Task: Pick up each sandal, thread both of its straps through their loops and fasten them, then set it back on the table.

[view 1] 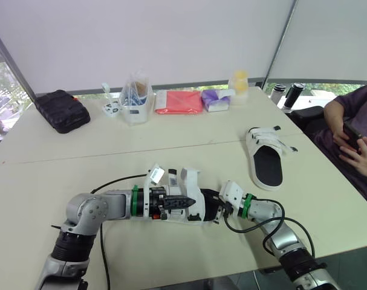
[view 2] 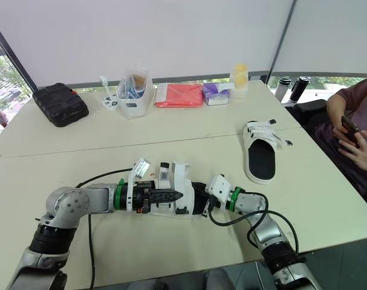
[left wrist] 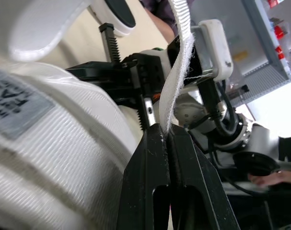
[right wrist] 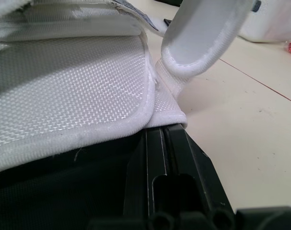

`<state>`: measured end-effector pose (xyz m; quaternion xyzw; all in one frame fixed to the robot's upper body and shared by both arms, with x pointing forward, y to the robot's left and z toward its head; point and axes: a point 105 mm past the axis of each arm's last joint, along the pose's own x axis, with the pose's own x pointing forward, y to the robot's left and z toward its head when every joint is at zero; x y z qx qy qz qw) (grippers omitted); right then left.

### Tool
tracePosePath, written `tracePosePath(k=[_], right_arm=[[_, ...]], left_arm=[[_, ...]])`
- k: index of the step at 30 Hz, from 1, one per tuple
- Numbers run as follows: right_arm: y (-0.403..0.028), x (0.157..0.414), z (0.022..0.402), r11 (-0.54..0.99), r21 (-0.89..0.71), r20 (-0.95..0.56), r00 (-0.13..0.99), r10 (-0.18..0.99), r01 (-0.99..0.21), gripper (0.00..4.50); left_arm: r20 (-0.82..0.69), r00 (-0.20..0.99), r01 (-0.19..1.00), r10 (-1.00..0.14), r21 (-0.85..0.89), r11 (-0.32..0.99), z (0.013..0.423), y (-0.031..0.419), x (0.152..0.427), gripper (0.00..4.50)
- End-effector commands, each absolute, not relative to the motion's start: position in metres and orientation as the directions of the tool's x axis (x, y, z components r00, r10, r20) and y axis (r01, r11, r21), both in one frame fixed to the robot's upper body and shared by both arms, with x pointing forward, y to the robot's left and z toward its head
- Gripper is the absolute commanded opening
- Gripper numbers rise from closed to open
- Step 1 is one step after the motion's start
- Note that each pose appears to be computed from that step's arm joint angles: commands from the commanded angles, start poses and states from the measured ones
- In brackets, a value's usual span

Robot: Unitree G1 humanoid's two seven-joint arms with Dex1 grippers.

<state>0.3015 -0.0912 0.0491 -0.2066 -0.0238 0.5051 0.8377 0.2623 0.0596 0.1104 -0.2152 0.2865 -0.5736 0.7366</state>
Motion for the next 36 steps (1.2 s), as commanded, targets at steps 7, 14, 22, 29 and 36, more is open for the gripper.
tracePosePath(k=[7, 14, 22, 29, 36], right_arm=[[-0.104, 0.259, -0.038, 0.359, -0.138, -0.465, 0.381, 0.799, -0.923, 0.0], [-0.106, 0.259, -0.038, 0.36, -0.138, -0.469, 0.381, 0.797, -0.923, 0.0], [-0.106, 0.259, -0.039, 0.361, -0.136, -0.469, 0.381, 0.797, -0.923, 0.0], [-0.106, 0.259, -0.039, 0.362, -0.135, -0.47, 0.381, 0.796, -0.922, 0.0], [-0.106, 0.258, -0.039, 0.363, -0.132, -0.468, 0.381, 0.797, -0.922, 0.0]], left_arm=[[-0.192, 0.13, 0.807, -0.973, -0.55, 0.216, 0.108, 0.059, 0.26, 0.05], [-0.197, 0.135, 0.816, -0.971, -0.533, 0.222, 0.105, 0.061, 0.264, 0.05], [-0.199, 0.158, 0.817, -0.967, -0.525, 0.241, 0.103, 0.062, 0.268, 0.05], [-0.203, 0.158, 0.815, -0.966, -0.526, 0.244, 0.101, 0.062, 0.269, 0.05], [-0.197, 0.184, 0.812, -0.963, -0.522, 0.261, 0.101, 0.059, 0.273, 0.05]])
